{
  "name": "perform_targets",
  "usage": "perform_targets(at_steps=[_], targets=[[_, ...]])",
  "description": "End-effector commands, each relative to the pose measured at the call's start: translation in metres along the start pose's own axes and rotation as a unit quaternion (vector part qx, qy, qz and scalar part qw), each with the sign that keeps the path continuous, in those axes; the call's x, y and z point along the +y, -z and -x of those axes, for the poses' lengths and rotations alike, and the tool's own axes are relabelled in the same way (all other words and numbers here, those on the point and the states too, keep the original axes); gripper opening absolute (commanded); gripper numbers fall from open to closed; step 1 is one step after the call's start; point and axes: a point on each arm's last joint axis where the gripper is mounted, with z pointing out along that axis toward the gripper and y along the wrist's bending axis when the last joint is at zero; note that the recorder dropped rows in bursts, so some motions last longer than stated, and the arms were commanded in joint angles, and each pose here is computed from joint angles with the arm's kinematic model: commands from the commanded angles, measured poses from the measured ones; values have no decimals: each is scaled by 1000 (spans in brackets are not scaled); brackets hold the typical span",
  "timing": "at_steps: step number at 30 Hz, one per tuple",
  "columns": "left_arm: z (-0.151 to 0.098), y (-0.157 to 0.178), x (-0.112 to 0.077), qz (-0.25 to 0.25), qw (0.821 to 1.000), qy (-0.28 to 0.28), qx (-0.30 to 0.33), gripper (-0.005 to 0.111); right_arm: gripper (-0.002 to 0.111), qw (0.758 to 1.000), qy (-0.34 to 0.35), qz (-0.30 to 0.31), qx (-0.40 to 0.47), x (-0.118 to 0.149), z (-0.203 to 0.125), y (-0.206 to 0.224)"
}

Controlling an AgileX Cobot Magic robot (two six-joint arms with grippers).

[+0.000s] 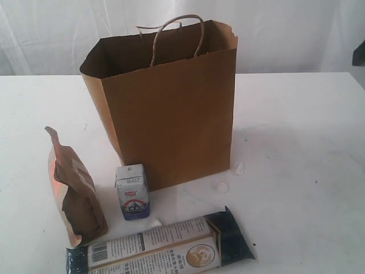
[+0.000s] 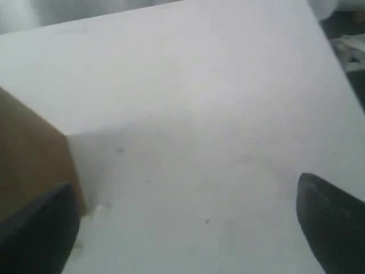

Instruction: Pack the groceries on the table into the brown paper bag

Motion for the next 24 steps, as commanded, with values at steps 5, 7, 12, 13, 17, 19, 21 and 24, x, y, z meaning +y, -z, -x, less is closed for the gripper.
perform_targets(at_steps=[5,7,12,13,17,19,21,24], targets=[[-1,0,0,-3,1000,5,-1,0,94,962,21,9,-270,5,-18,76],[-1,0,0,-3,1000,5,-1,0,92,940,62,-9,-335,6,-28,100],[-1,0,0,-3,1000,5,-1,0,91,942,131,-10,-310,10,-64,123],[-1,0,0,-3,1000,5,-1,0,91,945,135,-5,-297,11,-70,125],[-1,0,0,-3,1000,5,-1,0,90,950,147,2,-277,13,-83,132],[-1,0,0,-3,1000,5,-1,0,82,948,151,-5,-281,12,-84,135],[-1,0,0,-3,1000,5,-1,0,62,950,138,-4,-281,12,-86,136],[-1,0,0,-3,1000,5,-1,0,26,959,105,9,-263,12,-89,135]])
